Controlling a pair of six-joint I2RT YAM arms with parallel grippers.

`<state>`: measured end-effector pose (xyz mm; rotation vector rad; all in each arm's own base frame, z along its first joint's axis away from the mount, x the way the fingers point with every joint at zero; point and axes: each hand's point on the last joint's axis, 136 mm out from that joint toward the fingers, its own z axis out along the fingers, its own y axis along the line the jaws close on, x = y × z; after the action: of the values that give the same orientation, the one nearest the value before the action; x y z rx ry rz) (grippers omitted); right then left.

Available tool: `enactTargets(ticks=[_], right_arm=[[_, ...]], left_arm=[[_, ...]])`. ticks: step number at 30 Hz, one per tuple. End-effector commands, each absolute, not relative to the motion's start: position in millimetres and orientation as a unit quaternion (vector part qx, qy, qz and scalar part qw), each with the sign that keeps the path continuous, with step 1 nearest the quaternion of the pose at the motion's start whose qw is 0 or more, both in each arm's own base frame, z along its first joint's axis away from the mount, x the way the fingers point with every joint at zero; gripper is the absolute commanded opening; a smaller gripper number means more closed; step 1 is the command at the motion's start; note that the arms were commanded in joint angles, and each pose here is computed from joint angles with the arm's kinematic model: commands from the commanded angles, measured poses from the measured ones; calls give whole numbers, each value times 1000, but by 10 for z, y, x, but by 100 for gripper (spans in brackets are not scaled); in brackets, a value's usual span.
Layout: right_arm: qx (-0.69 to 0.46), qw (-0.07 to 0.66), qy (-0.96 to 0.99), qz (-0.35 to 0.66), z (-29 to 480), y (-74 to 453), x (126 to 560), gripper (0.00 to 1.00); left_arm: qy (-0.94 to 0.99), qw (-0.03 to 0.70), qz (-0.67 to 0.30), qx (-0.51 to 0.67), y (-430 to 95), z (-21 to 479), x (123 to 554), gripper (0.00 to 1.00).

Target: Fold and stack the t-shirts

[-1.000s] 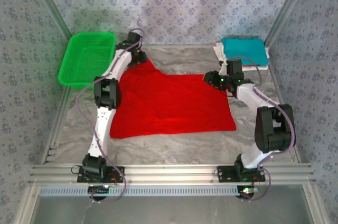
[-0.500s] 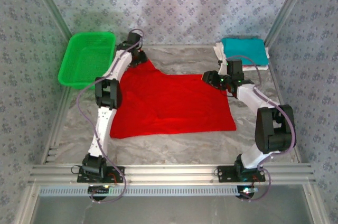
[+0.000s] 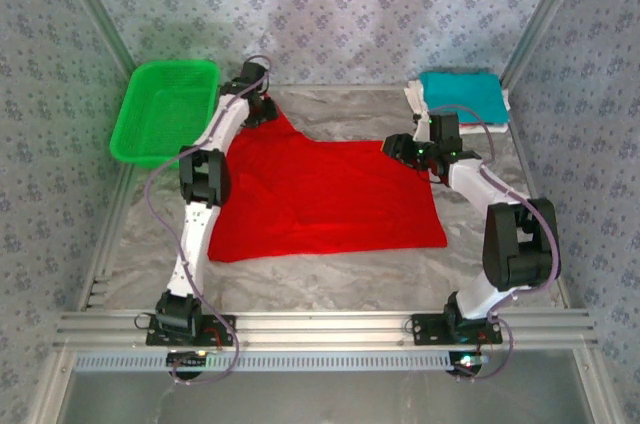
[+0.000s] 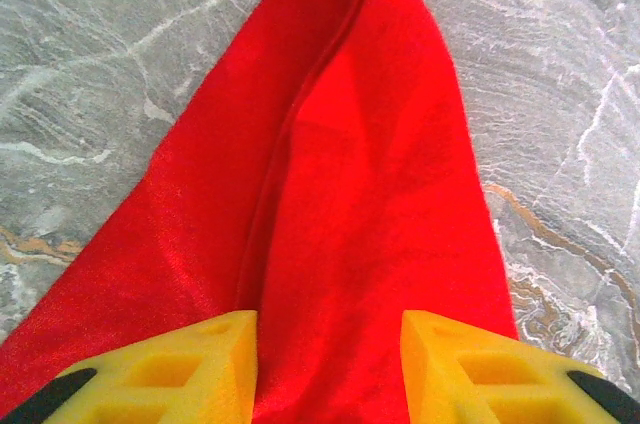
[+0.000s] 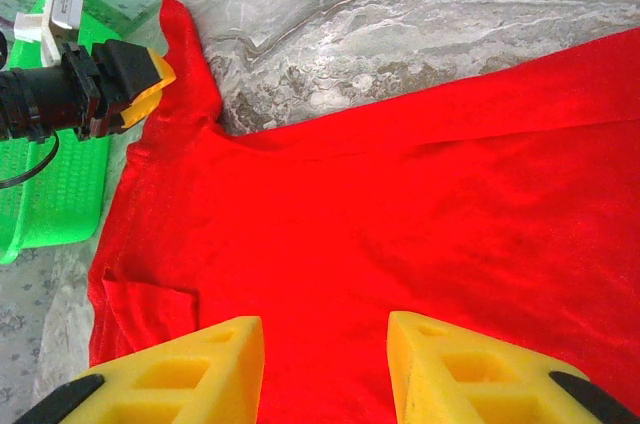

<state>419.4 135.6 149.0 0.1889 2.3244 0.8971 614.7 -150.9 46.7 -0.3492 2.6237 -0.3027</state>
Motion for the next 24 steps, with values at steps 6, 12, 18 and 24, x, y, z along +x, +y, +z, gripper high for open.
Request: enactTargets(ticks=[6, 12, 18, 24], right_arm=[[66, 321, 878, 348, 1563, 1329, 4227, 40], [69, 323, 878, 347, 1598, 1304, 4232, 41], [74, 322, 885, 329, 1587, 1225, 4220, 41], [87, 322, 884, 327, 1551, 1158, 4242, 41]], left_arm=[[961, 222, -114, -118, -1519, 373, 6113, 35], [958, 229, -137, -107, -1629, 389, 6157, 10], [949, 259, -143, -106, -1644, 720, 6218, 0], [938, 292, -153, -104, -1630, 1136, 6263, 0]])
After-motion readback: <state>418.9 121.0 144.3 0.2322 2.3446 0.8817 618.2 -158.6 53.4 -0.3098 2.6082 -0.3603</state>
